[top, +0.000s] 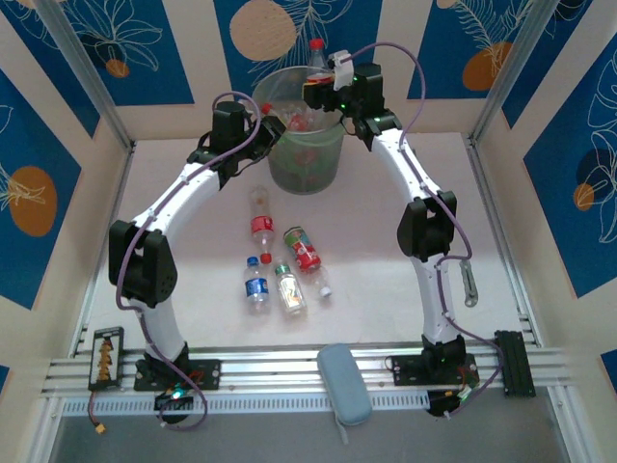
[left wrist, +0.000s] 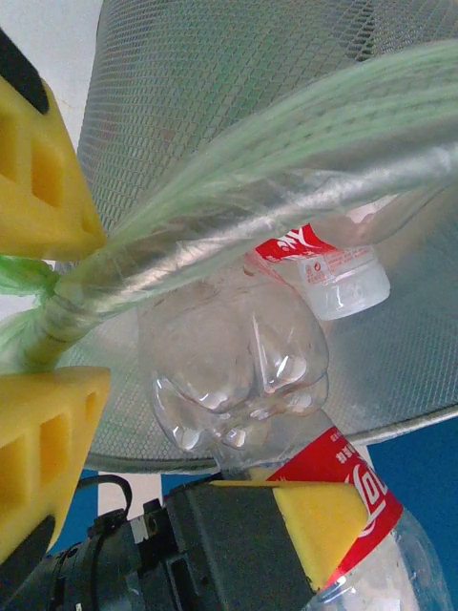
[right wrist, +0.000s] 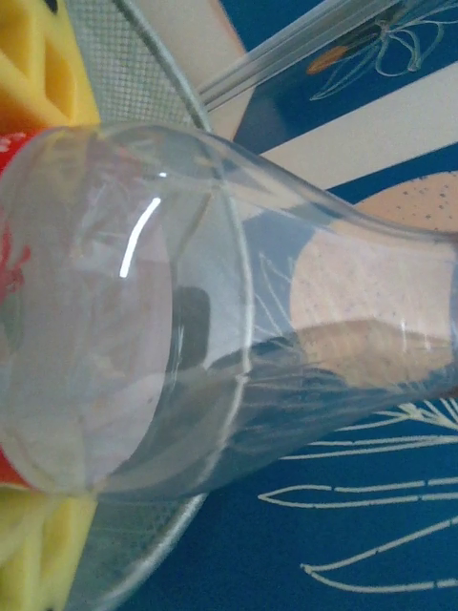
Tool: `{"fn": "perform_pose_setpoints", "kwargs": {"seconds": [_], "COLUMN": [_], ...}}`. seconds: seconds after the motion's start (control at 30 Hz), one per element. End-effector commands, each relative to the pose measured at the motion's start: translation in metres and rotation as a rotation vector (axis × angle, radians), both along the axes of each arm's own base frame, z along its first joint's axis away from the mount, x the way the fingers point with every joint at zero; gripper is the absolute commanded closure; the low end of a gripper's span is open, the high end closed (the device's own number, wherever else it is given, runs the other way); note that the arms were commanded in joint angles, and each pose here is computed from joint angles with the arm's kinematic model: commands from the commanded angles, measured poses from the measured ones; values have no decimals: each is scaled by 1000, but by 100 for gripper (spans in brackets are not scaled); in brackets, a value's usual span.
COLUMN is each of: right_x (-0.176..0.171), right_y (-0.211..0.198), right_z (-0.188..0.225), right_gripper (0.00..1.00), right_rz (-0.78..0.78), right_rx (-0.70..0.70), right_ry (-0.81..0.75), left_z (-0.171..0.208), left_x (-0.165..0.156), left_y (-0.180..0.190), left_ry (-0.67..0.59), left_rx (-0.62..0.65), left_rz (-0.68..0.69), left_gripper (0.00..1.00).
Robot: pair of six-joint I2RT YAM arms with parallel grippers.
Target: Put the plastic bottles in the bin
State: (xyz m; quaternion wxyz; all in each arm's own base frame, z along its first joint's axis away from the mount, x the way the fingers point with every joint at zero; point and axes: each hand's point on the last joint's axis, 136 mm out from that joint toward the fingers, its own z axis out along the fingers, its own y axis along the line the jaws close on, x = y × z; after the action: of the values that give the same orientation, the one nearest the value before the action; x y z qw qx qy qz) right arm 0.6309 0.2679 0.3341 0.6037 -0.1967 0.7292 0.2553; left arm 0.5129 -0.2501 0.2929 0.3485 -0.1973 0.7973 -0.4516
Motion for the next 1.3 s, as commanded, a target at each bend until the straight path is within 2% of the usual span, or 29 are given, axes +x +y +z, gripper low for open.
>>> {"fn": "perform_pose_setpoints", "kwargs": {"seconds": [0.0,0.03,0.1,0.13,0.43,0.53,0.63,0.77,0.9,1.13,1.27], "right_x": [-8,-9,-11,-13,-36,-52,-75,-119,-171,-262,-294], "right_y": [6,6,5,5,-3,-11,-23,-39,-42,-39,-43], "right_z": [25,29,37,42,95,108,104,77,49,-48,-106], "right_gripper": [22,21,8,7,6,6,6,8,12,23,24], "right_rz": [26,27,26,28,26,-9,-55,-70,-42,-33,-41], "right_rx": [-15,-19,-24,-26,-10,-32,-81,-73,-50,-217,-316], "right_ry": [-59,-68,-86,-96,-149,-119,-21,145,197,434,563], "left_z": [-21,-20,-21,-20,-16,-13,-9,-4,-1,-2,-1], "left_x": [-1,-1,-1,-1,-2,-3,-4,-5,-6,-6,-7], "left_y": [-4,-3,-3,-4,-3,-1,0,0,2,2,2], "left_ry": [50,50,51,49,42,33,22,10,-1,-2,-2], "left_rx": [39,39,39,38,39,45,52,53,65,61,64], "left_rz": [-16,-15,-16,-18,-19,-17,-15,-17,-15,-14,-15], "left_gripper": [66,66,66,66,66,65,65,65,65,65,65]}}
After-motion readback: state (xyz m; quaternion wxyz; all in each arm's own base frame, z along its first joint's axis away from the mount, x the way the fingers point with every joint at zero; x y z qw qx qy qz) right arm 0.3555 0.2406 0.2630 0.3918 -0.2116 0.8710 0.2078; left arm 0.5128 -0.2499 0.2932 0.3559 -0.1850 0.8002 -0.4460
